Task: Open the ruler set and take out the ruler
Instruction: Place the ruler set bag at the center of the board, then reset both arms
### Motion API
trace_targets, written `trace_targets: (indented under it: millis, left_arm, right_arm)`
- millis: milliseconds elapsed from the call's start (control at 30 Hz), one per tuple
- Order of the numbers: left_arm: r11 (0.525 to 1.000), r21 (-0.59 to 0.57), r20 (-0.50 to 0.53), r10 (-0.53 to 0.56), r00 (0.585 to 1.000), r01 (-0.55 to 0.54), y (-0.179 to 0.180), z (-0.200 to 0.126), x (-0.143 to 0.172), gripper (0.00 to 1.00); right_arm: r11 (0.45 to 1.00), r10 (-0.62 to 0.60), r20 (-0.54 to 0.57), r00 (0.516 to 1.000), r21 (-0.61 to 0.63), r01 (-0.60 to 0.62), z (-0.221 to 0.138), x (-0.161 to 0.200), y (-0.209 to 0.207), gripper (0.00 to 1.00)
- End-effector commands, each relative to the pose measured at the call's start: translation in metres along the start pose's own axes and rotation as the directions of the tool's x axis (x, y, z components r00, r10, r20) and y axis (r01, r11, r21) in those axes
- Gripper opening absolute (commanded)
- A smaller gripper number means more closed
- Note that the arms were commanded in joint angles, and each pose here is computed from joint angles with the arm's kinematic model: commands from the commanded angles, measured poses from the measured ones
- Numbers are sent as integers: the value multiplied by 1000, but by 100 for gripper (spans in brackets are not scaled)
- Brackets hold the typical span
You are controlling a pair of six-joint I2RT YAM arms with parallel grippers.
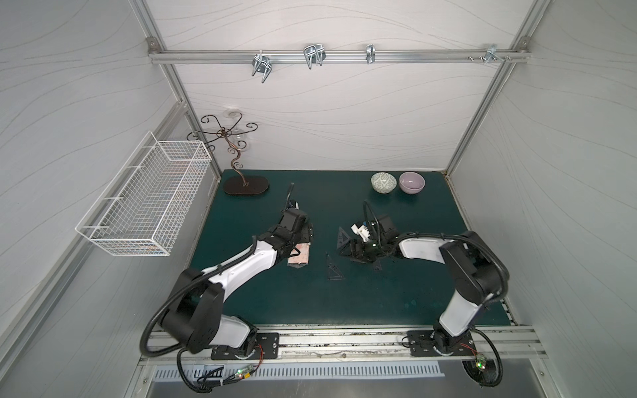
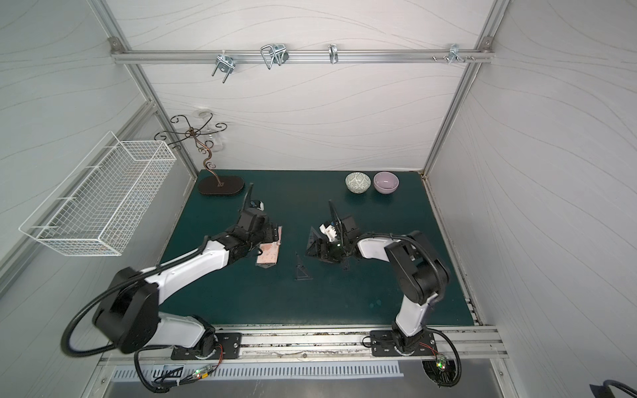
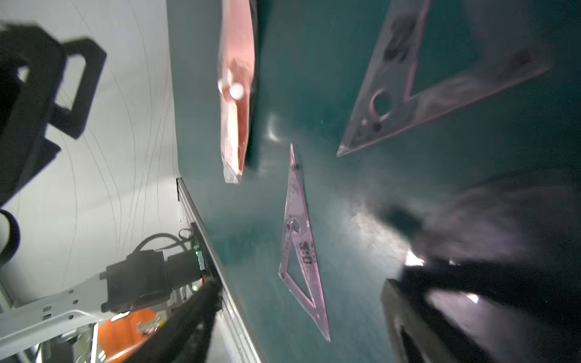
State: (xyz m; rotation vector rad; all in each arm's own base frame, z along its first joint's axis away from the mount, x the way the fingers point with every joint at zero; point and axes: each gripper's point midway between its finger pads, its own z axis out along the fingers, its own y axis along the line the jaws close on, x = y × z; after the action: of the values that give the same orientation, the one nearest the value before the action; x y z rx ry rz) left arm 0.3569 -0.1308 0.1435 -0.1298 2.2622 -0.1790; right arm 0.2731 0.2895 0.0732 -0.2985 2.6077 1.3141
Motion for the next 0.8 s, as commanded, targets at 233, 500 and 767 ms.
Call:
trace_targets:
  millis: [233,500,767]
  left_arm:
    - [906,-392,579,108,808,160,142,-78,-32,90]
    - [828,-543,441,142,886,138,195,-28,-17,92]
    - [913,-344,368,-83,926,218,214,22,-18,86]
  right_arm:
    - [705,-532,501,682,708,30,-183,-87,-67,99]
    - [643,-450,592,669,735,-217,-253,-98,-140,99]
    - [642,-528,548,649,757,-116,-223,-110,-181,99]
